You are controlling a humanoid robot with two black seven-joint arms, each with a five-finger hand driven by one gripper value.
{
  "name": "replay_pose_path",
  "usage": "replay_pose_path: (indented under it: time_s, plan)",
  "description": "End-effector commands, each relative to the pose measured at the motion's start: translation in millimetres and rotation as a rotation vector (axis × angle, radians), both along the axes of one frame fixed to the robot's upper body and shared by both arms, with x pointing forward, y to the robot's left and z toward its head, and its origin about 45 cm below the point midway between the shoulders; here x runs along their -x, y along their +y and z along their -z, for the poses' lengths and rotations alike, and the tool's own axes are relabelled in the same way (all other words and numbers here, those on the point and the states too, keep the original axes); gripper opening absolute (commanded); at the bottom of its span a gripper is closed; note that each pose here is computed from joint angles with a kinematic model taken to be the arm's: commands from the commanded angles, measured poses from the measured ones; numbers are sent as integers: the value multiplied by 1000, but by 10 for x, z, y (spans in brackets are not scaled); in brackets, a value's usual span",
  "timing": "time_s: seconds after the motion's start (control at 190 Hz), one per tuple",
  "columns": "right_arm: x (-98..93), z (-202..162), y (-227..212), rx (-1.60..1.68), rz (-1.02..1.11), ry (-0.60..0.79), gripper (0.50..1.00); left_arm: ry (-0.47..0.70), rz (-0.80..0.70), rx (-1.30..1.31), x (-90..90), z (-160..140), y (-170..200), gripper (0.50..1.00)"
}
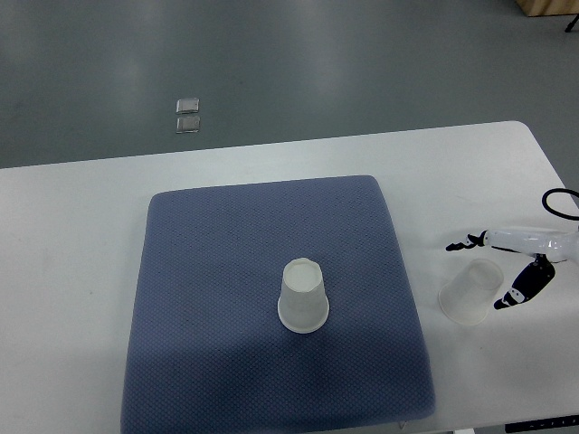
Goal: Stack paper cups
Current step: 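Lower the right hand down beside the white cup off the pad, then close the right hand fingers around the white cup off the pad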
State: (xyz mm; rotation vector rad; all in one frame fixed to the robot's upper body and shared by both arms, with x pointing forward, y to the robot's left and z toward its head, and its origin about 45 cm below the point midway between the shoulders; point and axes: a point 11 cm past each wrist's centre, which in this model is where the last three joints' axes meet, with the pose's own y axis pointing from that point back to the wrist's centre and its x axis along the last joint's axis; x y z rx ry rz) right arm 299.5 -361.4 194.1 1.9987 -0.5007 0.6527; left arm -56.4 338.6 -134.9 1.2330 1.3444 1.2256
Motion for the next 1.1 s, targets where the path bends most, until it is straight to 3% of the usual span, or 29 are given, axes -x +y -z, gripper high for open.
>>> replay_pose_path:
  time_s: [0.0,0.163,0.442,0.532,1.095]
  plan:
    - [8,15,7,7,-8,1,924,0,-1,0,-1,0,0,1000]
    - [15,60,79,2,-27,7,897,0,0,0,0,0,0,1000]
    - [6,128,153,11,-54,4,797,0,0,0,0,0,0,1000]
    - [4,139,161,17,-62,2,785,0,0,0,0,0,0,1000]
    - [49,213,90,50,-64,19,793,0,0,0,0,0,0,1000]
